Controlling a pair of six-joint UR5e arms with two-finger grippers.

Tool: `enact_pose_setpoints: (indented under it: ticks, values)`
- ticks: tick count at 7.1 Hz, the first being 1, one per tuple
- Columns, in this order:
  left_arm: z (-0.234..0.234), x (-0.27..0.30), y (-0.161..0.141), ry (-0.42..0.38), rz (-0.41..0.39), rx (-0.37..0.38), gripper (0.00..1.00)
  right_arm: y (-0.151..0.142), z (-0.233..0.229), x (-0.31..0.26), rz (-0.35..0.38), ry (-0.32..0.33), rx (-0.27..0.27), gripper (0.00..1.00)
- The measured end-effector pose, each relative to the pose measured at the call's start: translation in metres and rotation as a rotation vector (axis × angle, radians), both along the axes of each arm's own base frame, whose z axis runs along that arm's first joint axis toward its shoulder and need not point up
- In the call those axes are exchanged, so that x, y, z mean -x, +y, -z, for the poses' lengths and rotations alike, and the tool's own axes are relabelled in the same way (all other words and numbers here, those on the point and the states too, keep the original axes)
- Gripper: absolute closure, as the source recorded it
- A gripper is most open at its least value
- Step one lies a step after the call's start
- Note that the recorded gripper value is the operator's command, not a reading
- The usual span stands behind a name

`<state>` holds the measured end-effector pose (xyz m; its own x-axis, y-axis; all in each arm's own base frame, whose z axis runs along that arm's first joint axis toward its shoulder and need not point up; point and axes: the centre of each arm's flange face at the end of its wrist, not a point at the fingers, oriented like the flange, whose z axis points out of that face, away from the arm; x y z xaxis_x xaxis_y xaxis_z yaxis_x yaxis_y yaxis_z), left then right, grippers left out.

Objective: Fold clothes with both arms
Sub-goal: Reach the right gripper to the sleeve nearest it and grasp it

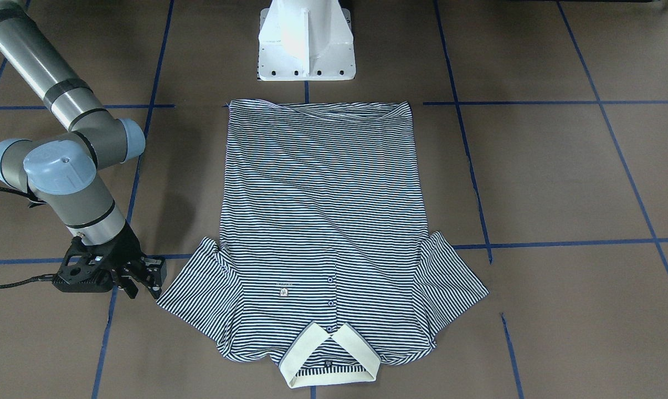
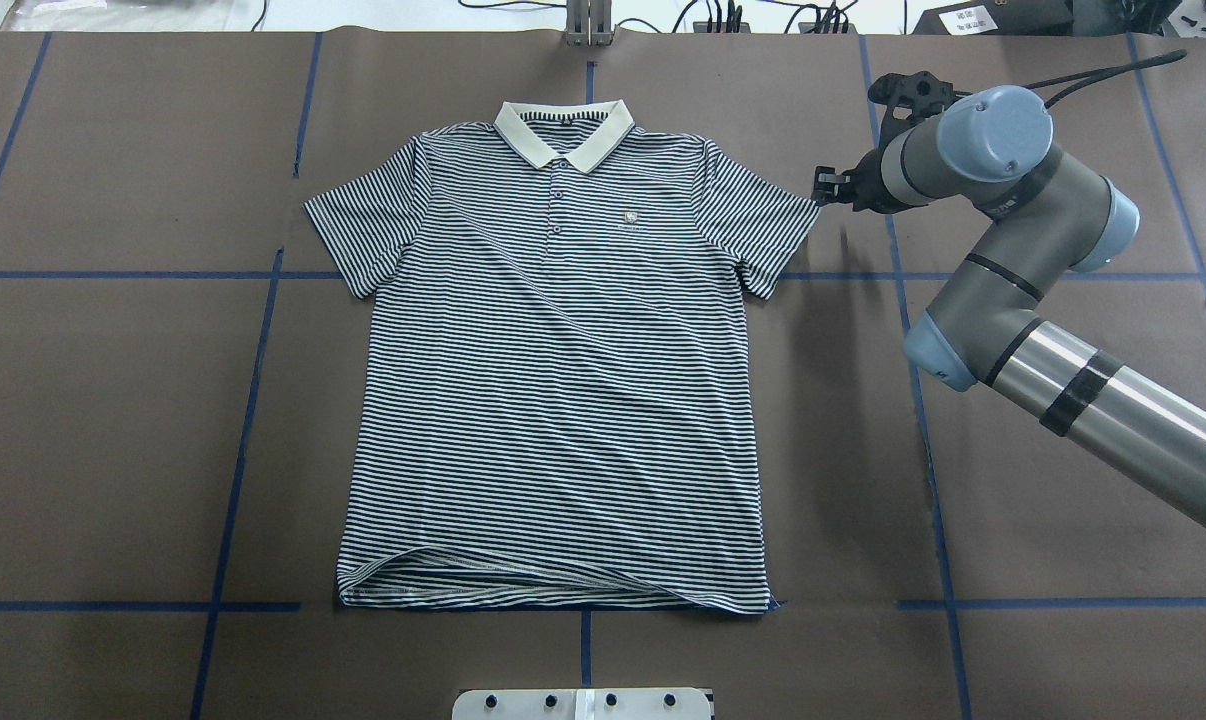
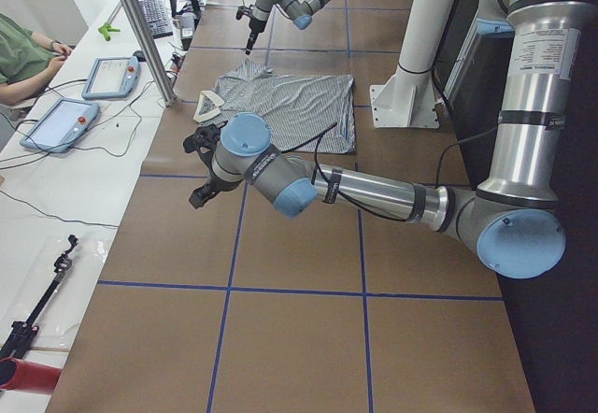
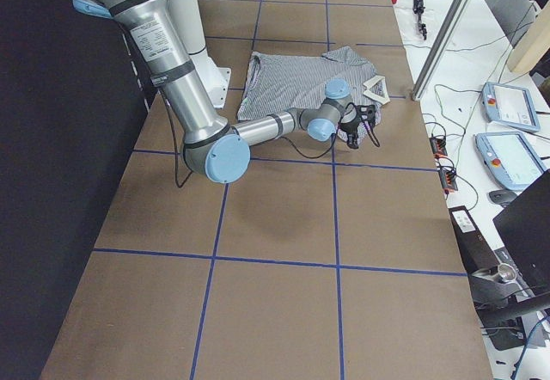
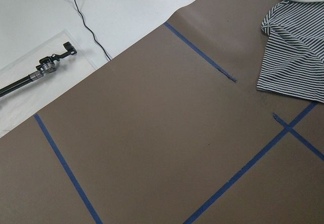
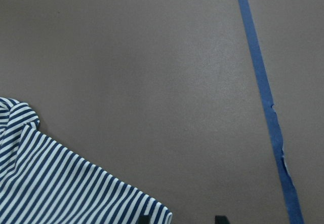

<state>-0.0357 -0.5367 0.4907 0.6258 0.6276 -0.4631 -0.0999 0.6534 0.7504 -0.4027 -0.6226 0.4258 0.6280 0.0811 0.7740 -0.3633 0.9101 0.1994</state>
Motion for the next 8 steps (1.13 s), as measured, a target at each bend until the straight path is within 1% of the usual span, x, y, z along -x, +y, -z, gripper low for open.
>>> enact_pose_setpoints:
  ticks: [2, 6, 7, 8]
  values:
    - [0.0, 0.0, 0.0, 0.0, 0.0, -0.001, 0.0, -0.004, 0.003, 0.013, 0.0, 0.009, -0.003, 0.53]
    - [-0.001, 0.0, 0.001, 0.0, -0.002, 0.0, 0.0, 0.002, -0.001, 0.03, 0.002, 0.031, -0.007, 0.54]
    - [-0.001, 0.0, 0.002, 0.0, -0.002, 0.0, 0.0, 0.001, -0.003, 0.031, 0.0, 0.036, -0.007, 0.59]
    - [-0.001, 0.0, 0.003, 0.0, -0.003, 0.0, 0.0, 0.001, -0.004, 0.032, -0.001, 0.038, -0.006, 0.77]
